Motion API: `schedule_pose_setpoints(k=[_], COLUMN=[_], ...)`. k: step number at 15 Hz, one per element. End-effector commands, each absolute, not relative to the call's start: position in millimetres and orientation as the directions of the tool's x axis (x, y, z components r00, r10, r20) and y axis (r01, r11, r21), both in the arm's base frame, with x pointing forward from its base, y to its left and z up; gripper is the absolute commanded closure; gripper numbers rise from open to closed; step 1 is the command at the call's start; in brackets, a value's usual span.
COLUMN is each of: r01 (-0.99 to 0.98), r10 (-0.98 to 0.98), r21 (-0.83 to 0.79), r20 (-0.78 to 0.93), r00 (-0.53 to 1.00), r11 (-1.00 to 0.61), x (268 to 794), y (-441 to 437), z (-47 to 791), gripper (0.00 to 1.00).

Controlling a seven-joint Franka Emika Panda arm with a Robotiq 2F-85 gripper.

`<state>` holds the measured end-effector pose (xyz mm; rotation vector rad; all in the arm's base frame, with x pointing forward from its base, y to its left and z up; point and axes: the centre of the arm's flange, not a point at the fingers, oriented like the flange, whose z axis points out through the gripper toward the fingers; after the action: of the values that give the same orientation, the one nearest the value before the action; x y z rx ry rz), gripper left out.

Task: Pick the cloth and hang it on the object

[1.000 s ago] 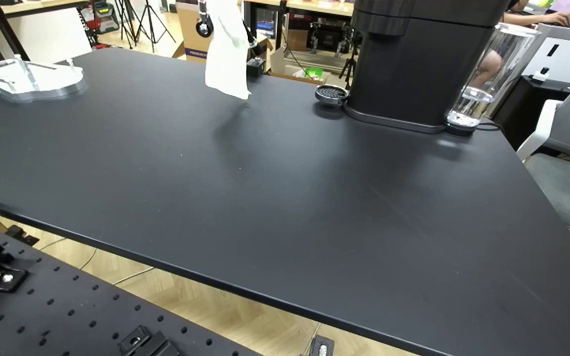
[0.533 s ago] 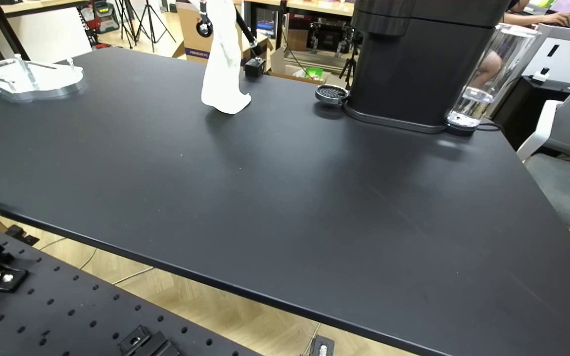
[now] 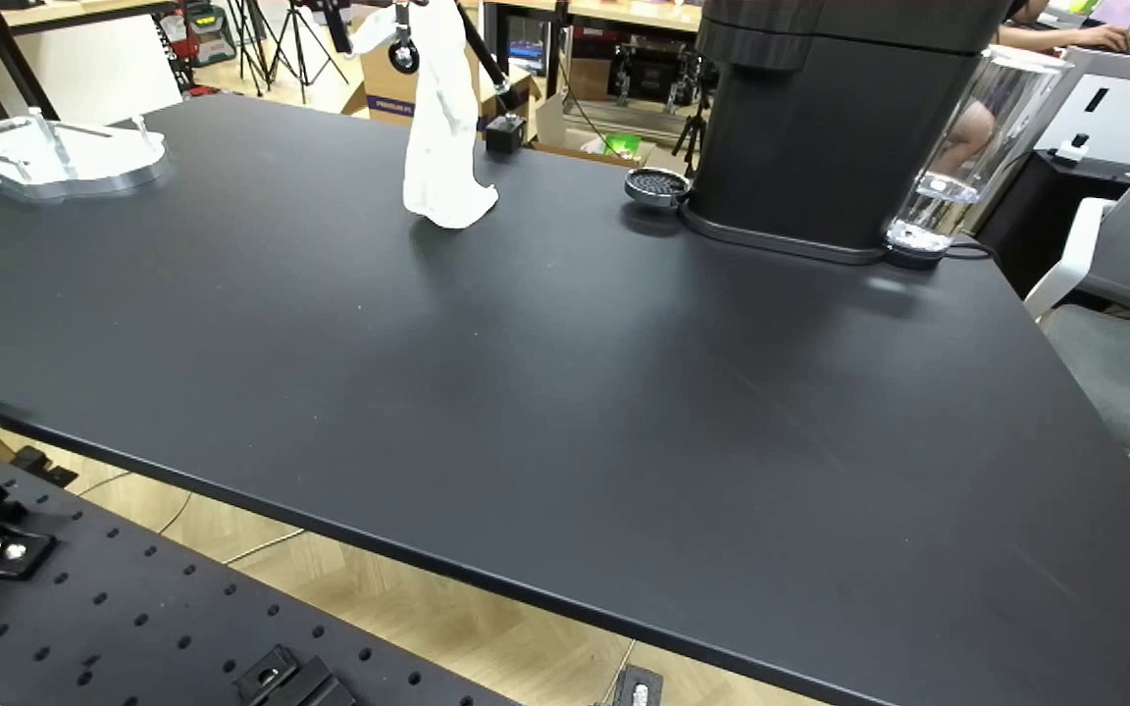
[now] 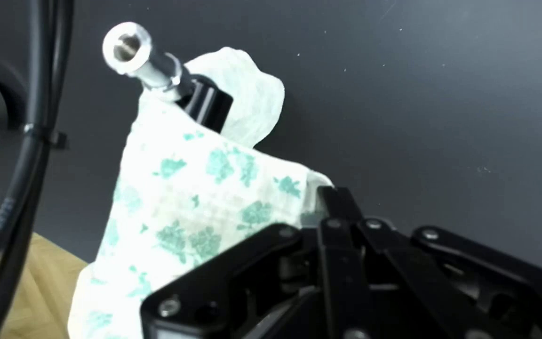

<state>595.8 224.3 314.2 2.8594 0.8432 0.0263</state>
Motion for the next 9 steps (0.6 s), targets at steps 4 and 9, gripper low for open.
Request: schedule_pose_setpoints(k=[4,9], r01=[0.536,0.555], r10=[0.534,0.551], r21=[0.186,0.204], r20=[-0.065,-0.086], r00=[0.843,0.83], r11=[-0.823,-0.806], x=[595,594], y=[246,249], z=[289,275], gripper=[1.0,1.0])
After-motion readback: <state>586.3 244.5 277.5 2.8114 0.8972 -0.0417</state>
